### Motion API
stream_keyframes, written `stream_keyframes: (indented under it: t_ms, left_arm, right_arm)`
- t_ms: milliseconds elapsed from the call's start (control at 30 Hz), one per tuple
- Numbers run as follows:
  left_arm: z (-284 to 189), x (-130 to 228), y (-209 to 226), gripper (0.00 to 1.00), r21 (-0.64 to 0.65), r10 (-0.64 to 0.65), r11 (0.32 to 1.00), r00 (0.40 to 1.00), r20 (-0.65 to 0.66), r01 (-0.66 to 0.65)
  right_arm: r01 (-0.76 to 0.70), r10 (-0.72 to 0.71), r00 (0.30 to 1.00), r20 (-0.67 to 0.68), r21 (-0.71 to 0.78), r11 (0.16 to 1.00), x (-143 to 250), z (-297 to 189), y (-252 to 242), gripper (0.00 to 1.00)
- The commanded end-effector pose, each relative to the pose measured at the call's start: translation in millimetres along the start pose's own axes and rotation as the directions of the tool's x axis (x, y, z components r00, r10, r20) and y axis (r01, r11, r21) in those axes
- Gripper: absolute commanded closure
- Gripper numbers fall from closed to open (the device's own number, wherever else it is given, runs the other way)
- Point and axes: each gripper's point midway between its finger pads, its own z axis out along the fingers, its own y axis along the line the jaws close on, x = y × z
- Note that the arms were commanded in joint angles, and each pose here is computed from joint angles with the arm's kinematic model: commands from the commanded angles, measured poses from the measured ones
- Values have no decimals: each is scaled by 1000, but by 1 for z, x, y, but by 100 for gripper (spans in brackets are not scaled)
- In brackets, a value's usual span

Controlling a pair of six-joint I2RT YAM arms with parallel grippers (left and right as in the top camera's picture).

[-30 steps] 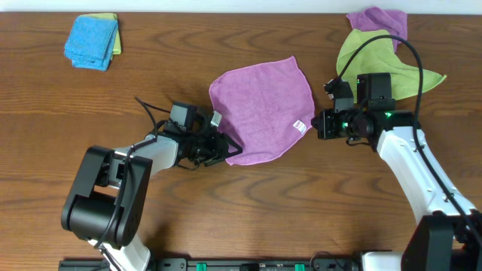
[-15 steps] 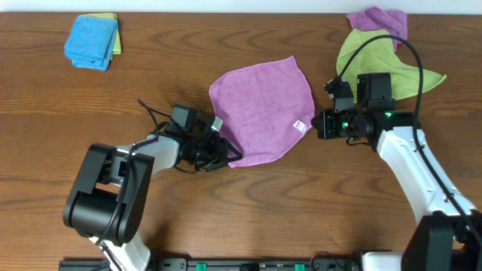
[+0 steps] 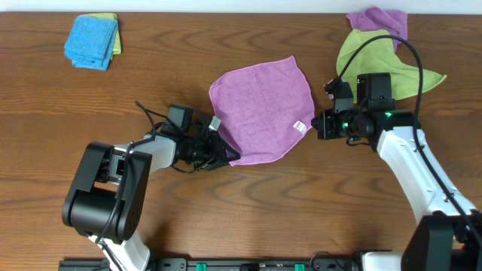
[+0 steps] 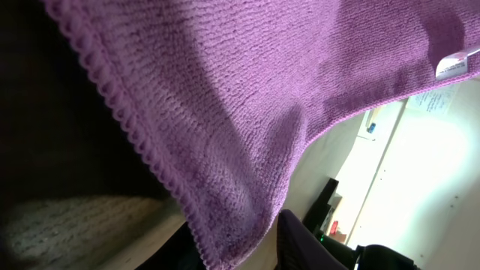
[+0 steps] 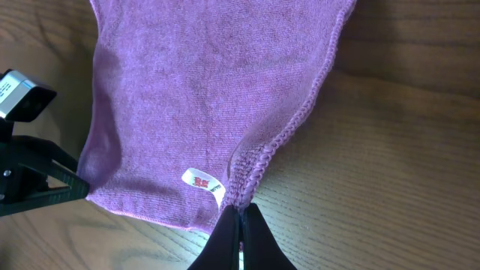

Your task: Fold the cloth

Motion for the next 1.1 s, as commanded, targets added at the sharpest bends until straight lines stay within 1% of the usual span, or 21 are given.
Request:
stream_keyframes:
  t_ms: [0,133,367,567,633,900,967,1067]
  left_arm:
    - [2,4,4,71,12,-18,1000,1000,-18,18]
    - [2,5,3,75,15,-18,1000,1000,-21,18]
    - [2,7,0,77,37,-18,999,999,-33,19]
    - [2,7,-1,92,42,-17,999,999,-36,19]
    - [2,7,-1,94,41,-17,999,999,-36,19]
    - [1,2,-4,94,51,8,999,1000,-19,-7]
    - [-1,-4,-8,94,61,35,997,999,3,-35]
    - [-15,-22,-19,94,69,87,993,993,74,-92]
  right_arm:
    - [6,-6,1000,30,-1,1000,-11,-6,5,98]
    - [-2,2,1000,30,0,1000,-11,-6,5,99]
    - [-2,2,1000,29,0,1000,-11,-6,5,99]
    - [-2,2,1000,30,0,1000,-11,-6,5,99]
    - [-2,2,1000,30,0,1000,-11,-6,5,99]
    - [-9,9,1000,30,-1,1000,-11,-6,5,99]
    - [-9,9,1000,30,-1,1000,-11,-6,5,99]
    - [-7,7,999,34,-1,1000,-12,-6,5,99]
